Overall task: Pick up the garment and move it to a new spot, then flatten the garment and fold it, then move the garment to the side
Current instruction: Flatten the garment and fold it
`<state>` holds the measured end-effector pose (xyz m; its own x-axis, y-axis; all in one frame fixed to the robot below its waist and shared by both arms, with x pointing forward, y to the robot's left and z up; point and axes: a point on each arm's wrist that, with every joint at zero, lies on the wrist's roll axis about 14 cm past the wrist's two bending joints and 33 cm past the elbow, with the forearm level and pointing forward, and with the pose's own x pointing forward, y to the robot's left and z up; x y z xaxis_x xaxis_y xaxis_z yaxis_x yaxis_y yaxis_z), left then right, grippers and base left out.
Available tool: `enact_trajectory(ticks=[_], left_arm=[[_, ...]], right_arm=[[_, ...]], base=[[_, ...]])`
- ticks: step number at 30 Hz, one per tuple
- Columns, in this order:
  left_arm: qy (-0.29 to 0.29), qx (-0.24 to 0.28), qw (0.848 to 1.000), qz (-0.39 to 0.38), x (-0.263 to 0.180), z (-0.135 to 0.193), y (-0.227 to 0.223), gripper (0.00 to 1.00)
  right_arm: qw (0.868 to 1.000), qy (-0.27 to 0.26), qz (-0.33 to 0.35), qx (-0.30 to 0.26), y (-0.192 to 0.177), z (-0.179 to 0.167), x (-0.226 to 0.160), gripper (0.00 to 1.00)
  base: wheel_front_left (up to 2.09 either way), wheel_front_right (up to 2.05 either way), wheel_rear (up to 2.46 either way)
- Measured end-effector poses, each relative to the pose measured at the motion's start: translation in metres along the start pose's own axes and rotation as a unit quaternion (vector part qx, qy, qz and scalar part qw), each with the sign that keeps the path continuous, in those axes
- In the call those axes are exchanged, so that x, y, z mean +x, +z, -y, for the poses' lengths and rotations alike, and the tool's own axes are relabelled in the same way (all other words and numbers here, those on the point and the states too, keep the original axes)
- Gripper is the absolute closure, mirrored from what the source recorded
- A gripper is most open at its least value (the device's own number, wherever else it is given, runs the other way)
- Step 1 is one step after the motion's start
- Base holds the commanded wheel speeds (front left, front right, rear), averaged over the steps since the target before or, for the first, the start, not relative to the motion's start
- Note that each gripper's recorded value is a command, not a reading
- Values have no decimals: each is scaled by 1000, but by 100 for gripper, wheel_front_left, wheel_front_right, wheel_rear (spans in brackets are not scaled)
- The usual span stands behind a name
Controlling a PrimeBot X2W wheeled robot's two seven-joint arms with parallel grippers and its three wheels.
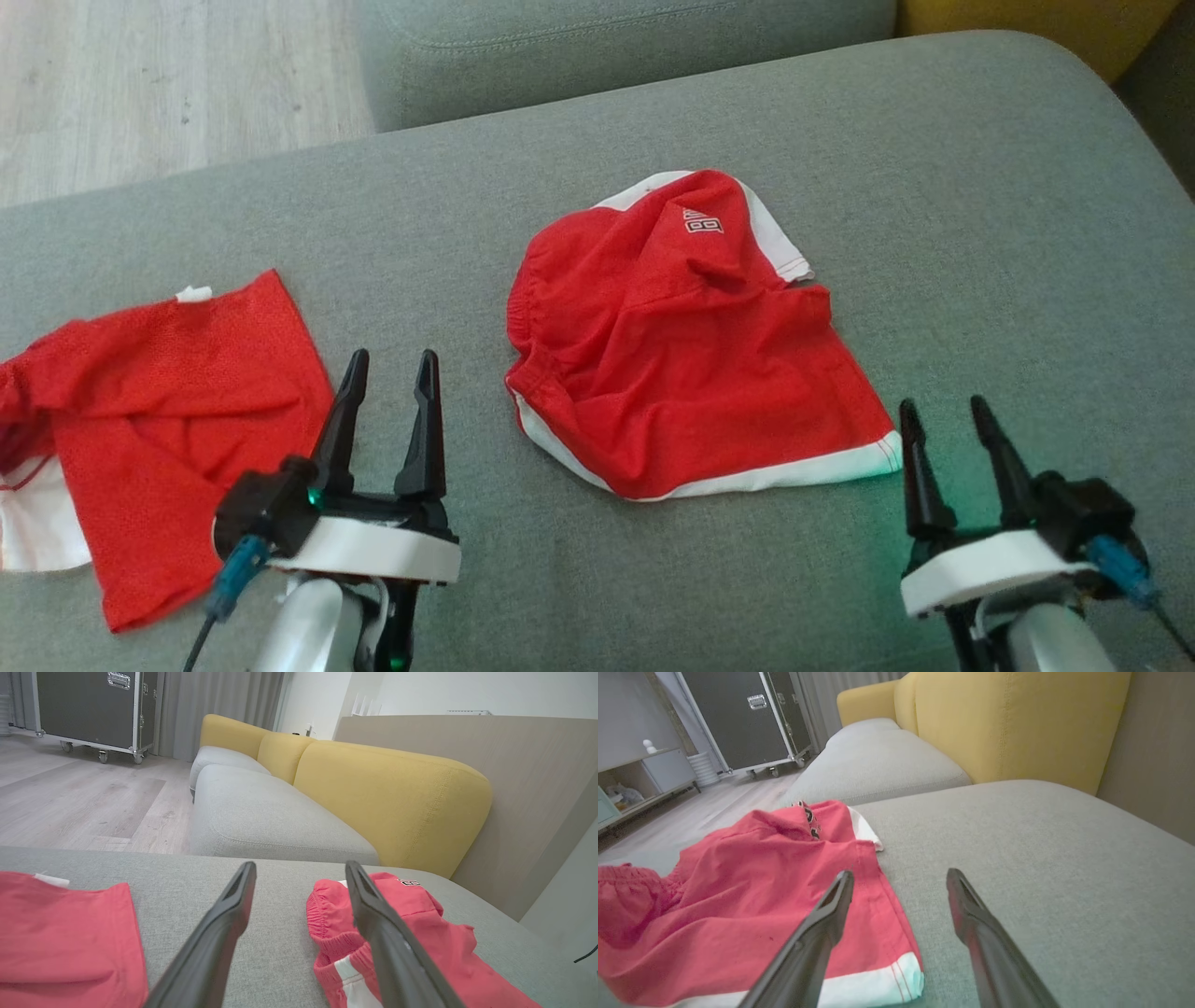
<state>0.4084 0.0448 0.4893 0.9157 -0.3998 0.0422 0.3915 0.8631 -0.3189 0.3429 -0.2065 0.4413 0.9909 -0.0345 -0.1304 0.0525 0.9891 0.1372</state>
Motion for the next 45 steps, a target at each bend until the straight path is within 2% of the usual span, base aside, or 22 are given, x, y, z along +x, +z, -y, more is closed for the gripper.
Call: enact_trajectory(ticks=[6, 23, 24, 25, 26, 31, 36, 45], left_arm=[[0, 1, 1000, 0, -1, 0, 0, 0], [14, -1, 1000, -11, -6, -10, -8, 0], [14, -1, 1000, -11, -6, -10, -8, 0], [14, -1, 1000, -11, -6, -10, -7, 0], [14, 0, 1000, -11, -6, -10, -7, 0], [8, 6, 1000, -12, -7, -8, -6, 0], [-19, 32, 998, -44, -11, 0, -23, 0], [-105, 93, 979, -148, -30, 21, -74, 0]], right_arm=[[998, -8, -64, -18, -37, 6, -8, 0], [985, 14, -166, -34, -80, -4, 7, 0], [985, 14, -169, -35, -80, -5, 7, 39], [985, 15, -168, -34, -80, -5, 8, 88], [985, 15, -168, -34, -80, -5, 8, 100], [987, 5, -160, -25, -75, 0, 6, 100], [989, -24, -148, -15, -68, 17, 5, 100], [989, -42, -142, 5, -64, 25, 6, 100]], base=[[0, 0, 0], [0, 0, 0], [0, 0, 0], [0, 0, 0], [0, 0, 0], [0, 0, 0], [0, 0, 0], [0, 0, 0]])
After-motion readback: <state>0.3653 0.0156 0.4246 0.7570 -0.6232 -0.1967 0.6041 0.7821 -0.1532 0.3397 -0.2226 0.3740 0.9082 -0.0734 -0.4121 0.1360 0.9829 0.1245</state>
